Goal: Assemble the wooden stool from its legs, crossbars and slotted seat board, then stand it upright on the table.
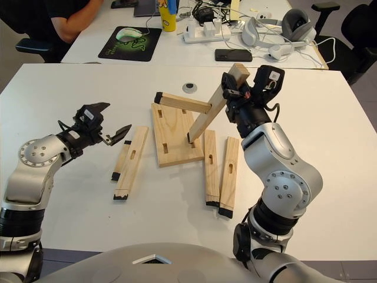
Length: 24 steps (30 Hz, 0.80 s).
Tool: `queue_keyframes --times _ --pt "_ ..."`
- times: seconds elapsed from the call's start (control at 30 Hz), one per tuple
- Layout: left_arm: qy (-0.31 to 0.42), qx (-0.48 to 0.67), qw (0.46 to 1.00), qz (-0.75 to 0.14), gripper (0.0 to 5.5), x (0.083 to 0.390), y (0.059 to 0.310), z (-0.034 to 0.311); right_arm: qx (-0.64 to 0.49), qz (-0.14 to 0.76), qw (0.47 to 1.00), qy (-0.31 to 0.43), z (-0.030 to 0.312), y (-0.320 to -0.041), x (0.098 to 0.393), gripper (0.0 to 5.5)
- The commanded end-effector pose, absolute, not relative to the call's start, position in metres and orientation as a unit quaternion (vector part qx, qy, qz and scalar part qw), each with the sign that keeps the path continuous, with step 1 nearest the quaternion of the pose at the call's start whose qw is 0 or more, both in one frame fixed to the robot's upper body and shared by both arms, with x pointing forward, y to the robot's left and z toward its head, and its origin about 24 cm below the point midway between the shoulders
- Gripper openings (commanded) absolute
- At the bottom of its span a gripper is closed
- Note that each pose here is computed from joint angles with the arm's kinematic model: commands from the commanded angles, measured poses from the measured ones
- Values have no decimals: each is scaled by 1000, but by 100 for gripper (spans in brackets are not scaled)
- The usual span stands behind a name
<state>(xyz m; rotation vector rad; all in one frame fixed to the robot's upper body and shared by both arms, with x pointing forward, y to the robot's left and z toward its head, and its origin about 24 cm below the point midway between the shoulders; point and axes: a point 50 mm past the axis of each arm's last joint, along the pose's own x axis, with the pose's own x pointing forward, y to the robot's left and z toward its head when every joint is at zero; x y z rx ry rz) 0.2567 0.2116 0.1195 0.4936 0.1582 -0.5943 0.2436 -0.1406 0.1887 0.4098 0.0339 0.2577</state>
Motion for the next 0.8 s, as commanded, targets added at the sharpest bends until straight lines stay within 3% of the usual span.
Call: queue_keyframes --times 0.03,0.8 --pt "77 235 927 -283 446 254 212 119 192 145 971 14 193 -140 244 104" --pt "76 239 924 -288 446 255 212 121 176 125 976 38 179 -148 235 104"
